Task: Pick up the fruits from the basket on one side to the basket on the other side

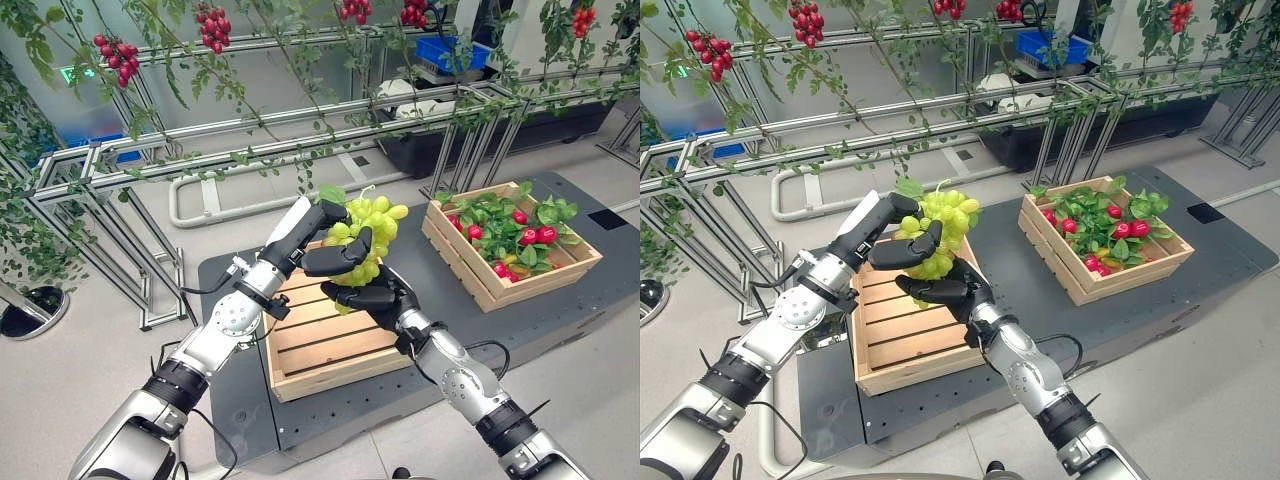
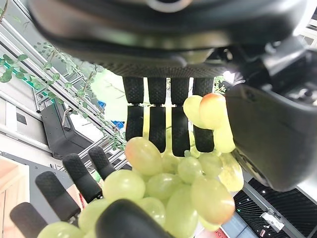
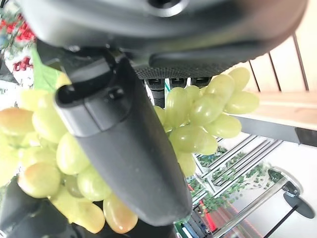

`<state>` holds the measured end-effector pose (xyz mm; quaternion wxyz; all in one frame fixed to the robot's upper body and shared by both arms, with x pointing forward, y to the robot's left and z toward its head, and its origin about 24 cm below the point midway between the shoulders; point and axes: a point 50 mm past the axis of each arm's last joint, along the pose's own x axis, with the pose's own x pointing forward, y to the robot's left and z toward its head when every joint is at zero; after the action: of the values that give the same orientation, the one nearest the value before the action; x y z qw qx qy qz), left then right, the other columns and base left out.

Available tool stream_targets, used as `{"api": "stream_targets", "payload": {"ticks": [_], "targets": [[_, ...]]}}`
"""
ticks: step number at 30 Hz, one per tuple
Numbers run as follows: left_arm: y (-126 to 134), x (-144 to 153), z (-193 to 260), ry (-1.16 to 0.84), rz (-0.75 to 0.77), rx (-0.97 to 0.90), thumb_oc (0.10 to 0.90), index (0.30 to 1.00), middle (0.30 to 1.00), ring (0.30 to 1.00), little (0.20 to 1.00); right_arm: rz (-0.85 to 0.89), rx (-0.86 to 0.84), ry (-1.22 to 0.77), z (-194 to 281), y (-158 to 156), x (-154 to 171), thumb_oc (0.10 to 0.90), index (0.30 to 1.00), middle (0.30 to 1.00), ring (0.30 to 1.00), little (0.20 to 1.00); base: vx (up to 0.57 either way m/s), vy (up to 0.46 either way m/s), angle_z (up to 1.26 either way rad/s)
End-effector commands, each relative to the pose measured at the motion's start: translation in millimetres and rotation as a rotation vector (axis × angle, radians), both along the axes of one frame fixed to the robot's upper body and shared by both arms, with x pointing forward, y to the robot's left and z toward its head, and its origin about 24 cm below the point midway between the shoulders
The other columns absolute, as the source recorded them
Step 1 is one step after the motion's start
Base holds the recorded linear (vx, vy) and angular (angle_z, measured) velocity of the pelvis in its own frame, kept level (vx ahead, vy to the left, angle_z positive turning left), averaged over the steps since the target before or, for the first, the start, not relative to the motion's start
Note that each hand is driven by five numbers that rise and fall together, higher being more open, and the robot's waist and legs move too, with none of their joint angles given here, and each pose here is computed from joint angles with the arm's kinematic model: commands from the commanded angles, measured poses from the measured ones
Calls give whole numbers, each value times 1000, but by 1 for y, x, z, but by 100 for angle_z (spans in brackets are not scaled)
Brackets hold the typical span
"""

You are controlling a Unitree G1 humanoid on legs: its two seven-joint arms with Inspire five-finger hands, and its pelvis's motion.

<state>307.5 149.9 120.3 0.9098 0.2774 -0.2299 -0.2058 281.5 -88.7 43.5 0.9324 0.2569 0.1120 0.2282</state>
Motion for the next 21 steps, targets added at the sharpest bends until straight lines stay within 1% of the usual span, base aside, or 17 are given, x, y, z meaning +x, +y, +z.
{"api": "stream_targets", "payload": {"ticks": [1,4,5,6,7,15,18,19,20,21], "targets": [[3,10,43,-207,-27,-92,400,300,300,300,300,-65,313,-284,73,2,19,800,900,900,900,900,0,0,0],[-2,11,43,-211,-42,-91,400,300,300,300,300,-42,364,-298,79,7,18,800,900,900,900,900,0,0,0],[-3,11,44,-210,-46,-93,400,300,300,300,300,-40,383,-304,81,8,18,477,415,415,415,415,0,0,0],[-4,11,44,-210,-48,-93,400,300,300,300,300,-41,387,-306,81,9,17,477,415,415,415,415,0,0,0],[-5,11,43,-209,-52,-95,400,300,300,300,300,-35,405,-315,83,10,17,400,300,300,300,300,0,0,0],[-10,12,48,-226,-57,-128,400,300,300,300,300,-53,428,-324,87,12,17,400,300,300,300,300,0,0,0],[-16,12,47,-223,-73,-102,400,300,300,300,300,-53,430,-325,87,13,17,400,300,300,300,300,0,0,0],[-16,12,46,-218,-75,-94,430,345,345,345,345,-53,430,-327,88,14,18,400,300,300,300,300,0,0,0],[-16,12,46,-213,-76,-88,508,462,462,462,462,-54,431,-327,88,13,18,400,300,300,300,300,0,0,0],[-16,13,45,-205,-73,-81,627,641,641,641,641,-57,431,-327,88,13,18,400,300,300,300,300,0,0,0]]}}
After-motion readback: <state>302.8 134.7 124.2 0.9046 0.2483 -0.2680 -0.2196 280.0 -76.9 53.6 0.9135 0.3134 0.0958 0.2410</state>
